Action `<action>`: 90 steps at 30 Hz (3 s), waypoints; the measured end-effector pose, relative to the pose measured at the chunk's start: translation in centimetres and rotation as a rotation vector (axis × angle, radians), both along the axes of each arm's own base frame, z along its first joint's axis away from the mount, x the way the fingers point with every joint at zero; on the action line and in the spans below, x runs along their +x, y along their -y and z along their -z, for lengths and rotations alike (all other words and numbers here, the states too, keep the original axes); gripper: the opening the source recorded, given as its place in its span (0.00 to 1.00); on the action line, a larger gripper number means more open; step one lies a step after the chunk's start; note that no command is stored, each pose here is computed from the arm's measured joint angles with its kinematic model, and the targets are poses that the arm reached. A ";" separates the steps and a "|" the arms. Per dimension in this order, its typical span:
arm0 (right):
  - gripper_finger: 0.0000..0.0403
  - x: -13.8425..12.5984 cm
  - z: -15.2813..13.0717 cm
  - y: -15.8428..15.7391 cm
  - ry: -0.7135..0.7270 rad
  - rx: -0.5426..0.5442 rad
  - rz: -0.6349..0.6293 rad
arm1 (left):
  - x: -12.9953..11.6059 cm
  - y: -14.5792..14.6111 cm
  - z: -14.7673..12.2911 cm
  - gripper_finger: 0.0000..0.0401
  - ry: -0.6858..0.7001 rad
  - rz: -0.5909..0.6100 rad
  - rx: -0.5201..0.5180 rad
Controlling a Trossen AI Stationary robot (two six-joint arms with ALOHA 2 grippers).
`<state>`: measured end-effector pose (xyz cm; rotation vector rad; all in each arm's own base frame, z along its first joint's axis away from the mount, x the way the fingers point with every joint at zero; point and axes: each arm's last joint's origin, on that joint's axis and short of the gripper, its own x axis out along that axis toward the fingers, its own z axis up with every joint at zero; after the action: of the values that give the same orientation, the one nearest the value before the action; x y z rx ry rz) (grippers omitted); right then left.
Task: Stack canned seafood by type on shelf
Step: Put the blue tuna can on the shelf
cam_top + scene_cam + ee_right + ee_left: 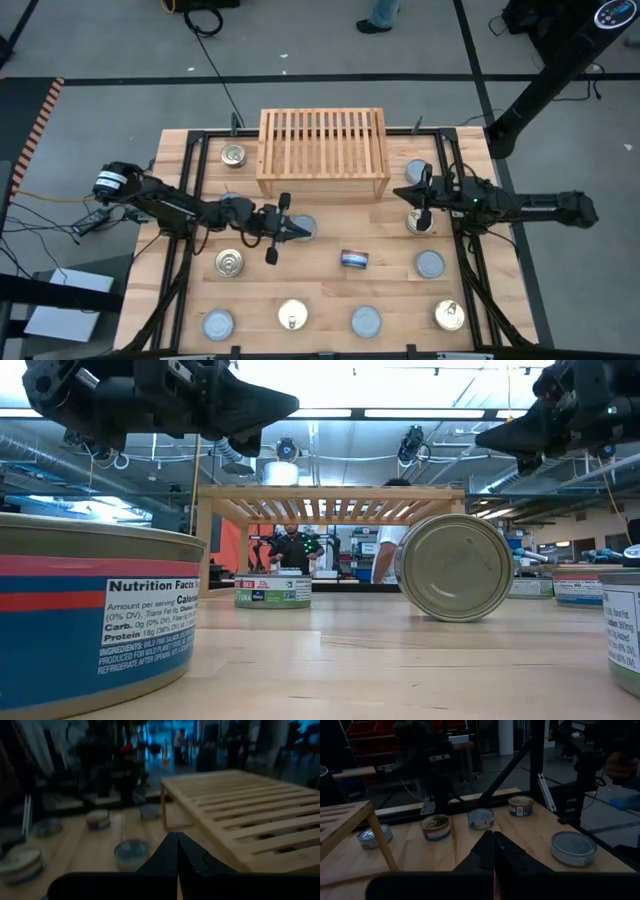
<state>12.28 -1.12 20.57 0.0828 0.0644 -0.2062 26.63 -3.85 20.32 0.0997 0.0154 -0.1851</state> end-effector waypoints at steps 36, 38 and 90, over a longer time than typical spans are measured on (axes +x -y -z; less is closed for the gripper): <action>0.14 11.0 -6.4 -12.1 -0.406 0.050 -0.175 | 0.0 0.2 0.2 0.02 -0.022 0.052 0.018; 0.16 11.4 -6.1 -12.3 -0.457 0.079 -0.151 | 0.0 0.2 0.2 0.02 -0.022 0.063 0.017; 0.76 17.3 1.2 -14.7 -1.018 0.053 0.012 | -0.1 0.3 0.6 0.02 -0.069 0.109 -0.020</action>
<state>29.59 13.54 19.37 0.0241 1.0834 -0.2419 26.54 -4.20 19.70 0.0738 0.0772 -0.2971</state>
